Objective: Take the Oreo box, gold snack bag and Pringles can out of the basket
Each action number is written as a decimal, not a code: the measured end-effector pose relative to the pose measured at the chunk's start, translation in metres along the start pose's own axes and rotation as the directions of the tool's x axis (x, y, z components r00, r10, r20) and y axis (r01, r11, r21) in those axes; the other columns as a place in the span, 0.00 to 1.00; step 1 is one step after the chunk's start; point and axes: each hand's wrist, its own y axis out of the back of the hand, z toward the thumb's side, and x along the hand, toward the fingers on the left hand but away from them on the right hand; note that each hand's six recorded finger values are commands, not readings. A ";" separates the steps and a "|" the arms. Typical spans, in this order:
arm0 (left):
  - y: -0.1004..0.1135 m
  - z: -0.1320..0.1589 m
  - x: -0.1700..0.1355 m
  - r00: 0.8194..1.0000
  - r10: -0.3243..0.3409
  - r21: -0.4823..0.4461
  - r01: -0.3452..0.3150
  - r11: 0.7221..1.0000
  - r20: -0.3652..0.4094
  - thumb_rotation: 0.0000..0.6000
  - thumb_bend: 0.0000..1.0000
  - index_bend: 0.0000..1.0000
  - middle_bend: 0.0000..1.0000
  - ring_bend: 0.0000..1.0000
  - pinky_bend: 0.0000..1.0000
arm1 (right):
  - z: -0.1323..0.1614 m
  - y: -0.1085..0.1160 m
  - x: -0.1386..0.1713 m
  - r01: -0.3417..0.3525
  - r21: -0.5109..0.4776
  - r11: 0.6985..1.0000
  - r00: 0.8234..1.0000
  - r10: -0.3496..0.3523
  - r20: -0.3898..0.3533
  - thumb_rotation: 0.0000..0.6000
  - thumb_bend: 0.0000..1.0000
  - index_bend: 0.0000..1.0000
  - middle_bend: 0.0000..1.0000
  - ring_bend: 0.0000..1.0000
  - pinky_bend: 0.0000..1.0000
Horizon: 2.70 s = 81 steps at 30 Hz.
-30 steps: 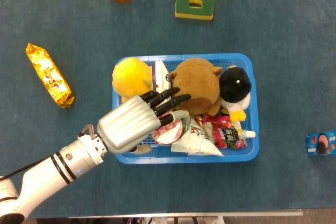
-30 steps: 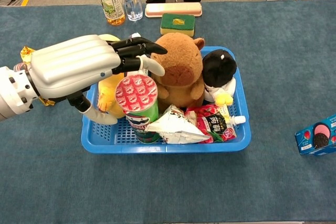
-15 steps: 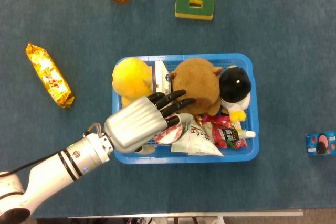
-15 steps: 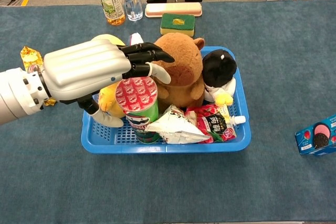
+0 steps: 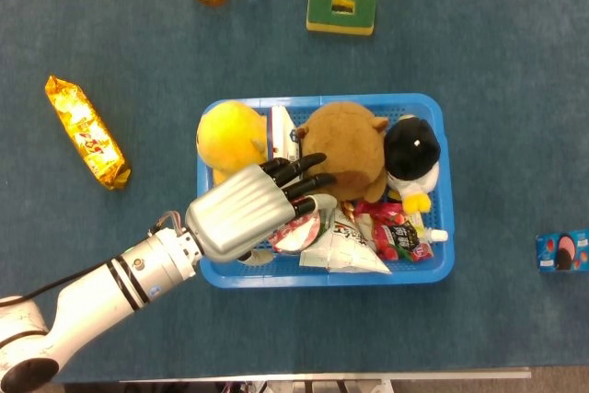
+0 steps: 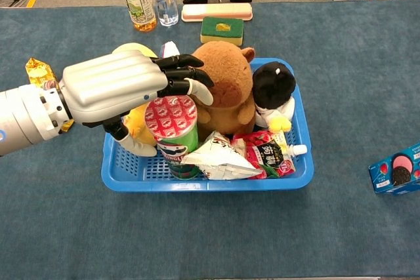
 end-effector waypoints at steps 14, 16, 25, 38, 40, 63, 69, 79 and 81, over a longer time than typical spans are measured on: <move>-0.002 -0.002 -0.003 1.000 -0.001 -0.002 0.001 1.000 -0.014 1.00 0.25 0.27 0.29 0.11 0.29 | -0.001 -0.003 0.000 -0.006 -0.005 1.000 1.000 0.006 0.002 1.00 0.00 0.10 0.28 0.24 0.55; -0.002 -0.003 -0.004 1.000 0.001 -0.002 -0.001 1.000 -0.016 1.00 0.27 0.28 0.30 0.12 0.30 | -0.001 -0.004 0.000 -0.007 -0.006 1.000 1.000 0.007 0.003 1.00 0.00 0.10 0.28 0.24 0.55; -0.001 -0.003 -0.006 1.000 0.013 0.005 -0.013 1.000 -0.023 1.00 0.34 0.33 0.37 0.17 0.33 | -0.001 -0.006 -0.002 -0.012 -0.009 1.000 1.000 0.012 0.001 1.00 0.00 0.10 0.28 0.24 0.55; 0.008 -0.003 -0.015 0.999 0.031 0.027 -0.030 0.999 -0.037 1.00 0.35 0.38 0.42 0.21 0.35 | 0.000 -0.006 -0.002 -0.010 -0.012 1.000 1.000 0.010 -0.001 1.00 0.00 0.10 0.28 0.24 0.55; 0.010 -0.003 -0.018 0.999 0.033 0.038 -0.031 0.999 -0.042 1.00 0.35 0.39 0.43 0.21 0.35 | 0.000 -0.006 -0.002 -0.009 -0.013 1.000 1.000 0.009 -0.002 1.00 0.00 0.10 0.28 0.24 0.55; 0.045 -0.039 -0.089 0.934 0.068 0.192 0.001 0.981 -0.351 1.00 0.36 0.47 0.52 0.24 0.35 | 0.005 -0.010 -0.004 -0.020 -0.013 1.000 1.000 0.020 -0.009 1.00 0.00 0.10 0.28 0.24 0.55; 0.050 -0.051 -0.111 0.888 0.077 0.206 0.021 0.978 -0.454 1.00 0.36 0.48 0.53 0.25 0.35 | 0.006 -0.012 -0.006 -0.026 -0.013 1.000 1.000 0.026 -0.010 1.00 0.00 0.10 0.28 0.24 0.55; 0.053 -0.062 -0.132 0.838 0.087 0.221 0.042 0.974 -0.539 1.00 0.36 0.48 0.53 0.25 0.35 | 0.010 -0.017 -0.008 -0.042 -0.012 0.999 0.999 0.042 -0.020 1.00 0.00 0.10 0.28 0.24 0.55; 0.055 -0.064 -0.134 0.829 0.096 0.228 0.038 0.973 -0.552 1.00 0.36 0.48 0.53 0.25 0.35 | 0.011 -0.018 -0.009 -0.045 -0.012 0.999 0.999 0.044 -0.020 1.00 0.00 0.10 0.28 0.24 0.55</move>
